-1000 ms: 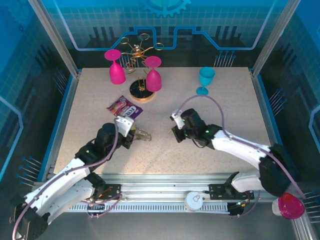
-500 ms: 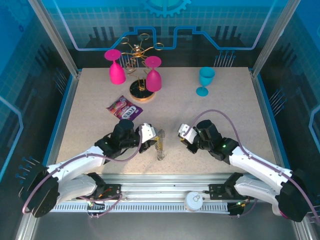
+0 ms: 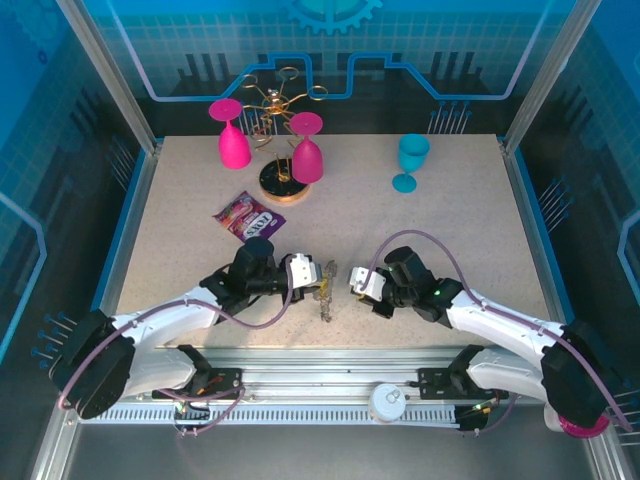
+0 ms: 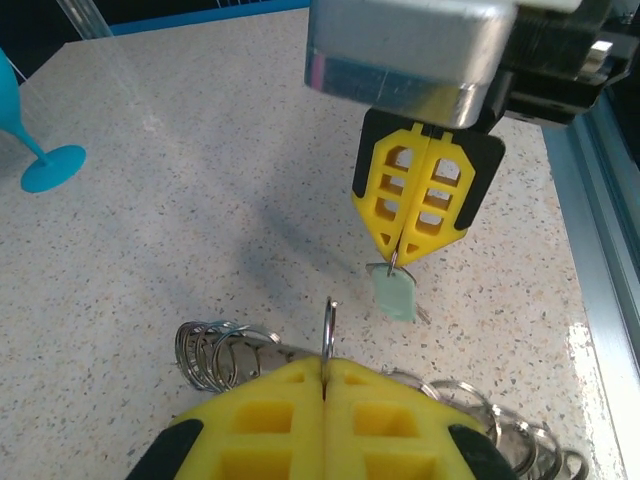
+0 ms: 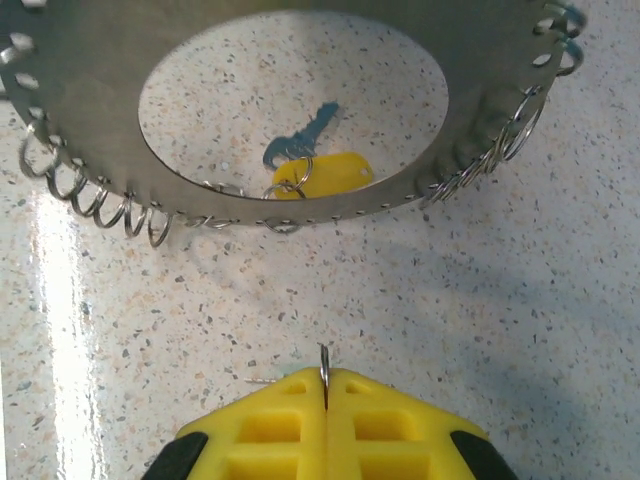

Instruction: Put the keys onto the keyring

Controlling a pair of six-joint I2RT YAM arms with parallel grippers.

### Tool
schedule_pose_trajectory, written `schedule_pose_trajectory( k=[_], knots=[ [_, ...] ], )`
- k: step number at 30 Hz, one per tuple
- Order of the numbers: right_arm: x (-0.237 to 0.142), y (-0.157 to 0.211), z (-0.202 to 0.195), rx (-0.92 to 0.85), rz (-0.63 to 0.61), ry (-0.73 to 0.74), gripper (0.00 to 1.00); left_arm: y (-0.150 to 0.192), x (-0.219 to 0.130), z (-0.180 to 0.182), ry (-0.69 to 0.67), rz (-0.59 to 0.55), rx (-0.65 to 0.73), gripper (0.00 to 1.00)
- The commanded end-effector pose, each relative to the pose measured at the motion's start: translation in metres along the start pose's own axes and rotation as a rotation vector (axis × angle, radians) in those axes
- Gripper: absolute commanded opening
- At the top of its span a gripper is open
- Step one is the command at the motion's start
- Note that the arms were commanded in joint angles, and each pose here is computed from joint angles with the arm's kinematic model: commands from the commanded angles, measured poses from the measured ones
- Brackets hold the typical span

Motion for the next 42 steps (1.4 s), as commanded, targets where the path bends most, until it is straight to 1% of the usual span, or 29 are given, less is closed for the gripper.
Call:
schedule_pose_trajectory(
  k=[1,5,13,17,21,23,28,30,37,42],
  knots=[
    [-0.004,-0.018,0.004,-0.085,-0.110,-0.060,0.00,0.000,0.005,-0.001,0.015,-0.035,0.015,0.00],
    [-0.006,-0.025,0.008,-0.116,-0.166,-0.116,0.00,0.001,0.008,0.003,-0.010,-0.009,-0.037,0.00],
    [-0.013,-0.033,0.007,-0.119,-0.262,-0.121,0.00,0.003,0.011,0.004,-0.011,0.045,-0.090,0.00],
    [-0.015,-0.033,0.006,-0.100,-0.296,-0.110,0.00,0.002,0.013,0.002,-0.004,0.043,-0.091,0.00],
    [-0.014,-0.031,0.004,-0.078,-0.260,-0.097,0.00,0.002,0.012,0.002,-0.015,0.040,-0.079,0.00],
    [-0.013,-0.028,0.003,-0.079,-0.218,-0.081,0.00,0.002,0.012,0.003,-0.037,0.045,-0.068,0.00],
    [-0.002,-0.019,-0.003,-0.112,-0.052,0.012,0.00,0.006,0.010,0.007,-0.115,0.079,-0.055,0.00],
    [0.001,-0.019,-0.003,-0.100,-0.043,0.005,0.00,0.007,0.010,0.006,-0.121,0.084,-0.058,0.00],
    [-0.007,-0.040,-0.001,-0.006,-0.263,-0.031,0.00,0.005,0.010,0.007,-0.140,0.054,-0.068,0.00],
    [-0.013,-0.049,-0.002,0.091,-0.402,-0.023,0.00,0.003,0.011,0.007,-0.164,0.032,-0.131,0.00]
  ],
)
Point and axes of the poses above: each hand's point on the last joint's axis, 136 mm out from that joint toward the fingers, its own x axis out along the fingers, its own z axis along the line the jaws close on, y = z × x, the point moved 10 cm from there along -x, back along the fingers, and after that the axes turned 14 degrees about x, right-handed, at the moved point
